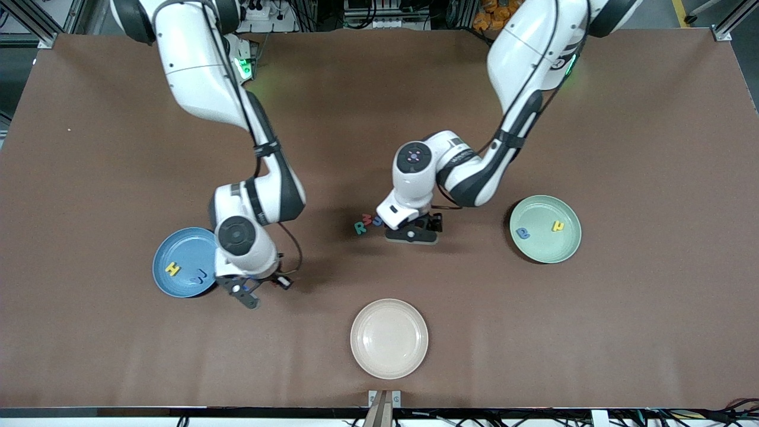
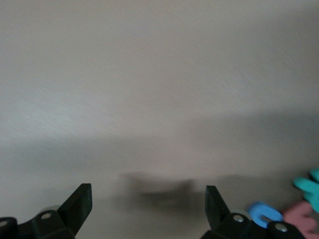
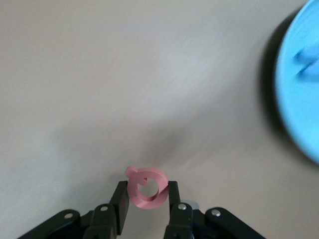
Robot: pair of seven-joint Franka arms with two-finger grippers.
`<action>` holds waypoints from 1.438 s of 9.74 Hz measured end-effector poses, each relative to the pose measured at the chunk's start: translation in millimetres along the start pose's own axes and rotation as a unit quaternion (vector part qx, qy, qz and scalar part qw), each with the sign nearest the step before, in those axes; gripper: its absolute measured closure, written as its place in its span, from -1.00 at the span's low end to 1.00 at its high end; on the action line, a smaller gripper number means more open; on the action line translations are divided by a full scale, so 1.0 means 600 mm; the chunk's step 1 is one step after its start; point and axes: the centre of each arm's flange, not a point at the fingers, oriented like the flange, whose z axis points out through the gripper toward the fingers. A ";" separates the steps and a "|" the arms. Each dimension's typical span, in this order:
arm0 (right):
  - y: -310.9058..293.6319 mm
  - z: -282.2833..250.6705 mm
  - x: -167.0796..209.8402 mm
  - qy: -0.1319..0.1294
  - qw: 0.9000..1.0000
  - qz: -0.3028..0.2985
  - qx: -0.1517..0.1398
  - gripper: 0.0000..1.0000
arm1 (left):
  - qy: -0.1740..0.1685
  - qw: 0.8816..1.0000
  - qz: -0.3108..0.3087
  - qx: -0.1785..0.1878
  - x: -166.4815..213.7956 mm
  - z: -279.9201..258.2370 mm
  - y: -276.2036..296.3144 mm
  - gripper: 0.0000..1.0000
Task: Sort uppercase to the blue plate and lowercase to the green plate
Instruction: 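Carry the pink O to the blue plate while the left gripper returns, then lower the left gripper over the blue E and grasp it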
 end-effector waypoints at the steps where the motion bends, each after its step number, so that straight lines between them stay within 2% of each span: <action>1: 0.035 -0.014 0.037 -0.007 1.000 -0.024 -0.010 0.27 | -0.001 1.000 -0.005 -0.001 -0.020 0.006 0.025 -1.00; 6: 0.203 -0.064 0.179 -0.041 0.992 -0.122 -0.012 0.27 | 0.013 1.000 0.014 -0.018 -0.052 -0.020 0.100 -1.00; 8: 0.254 -0.055 0.212 -0.049 0.987 -0.153 -0.010 0.27 | 0.013 0.997 0.075 -0.017 -0.059 -0.016 0.107 -1.00; 11: 0.267 -0.046 0.210 -0.058 0.981 -0.185 -0.010 0.25 | 0.017 0.981 0.193 -0.015 -0.052 -0.017 0.104 -1.00; 13: 0.272 -0.046 0.212 -0.060 0.980 -0.191 -0.010 -0.17 | 0.017 0.968 0.251 -0.013 -0.052 -0.014 0.102 -1.00; 14: 0.273 -0.047 0.213 -0.060 0.979 -0.192 -0.009 -0.52 | 0.018 0.961 0.277 -0.014 -0.052 -0.012 0.102 -1.00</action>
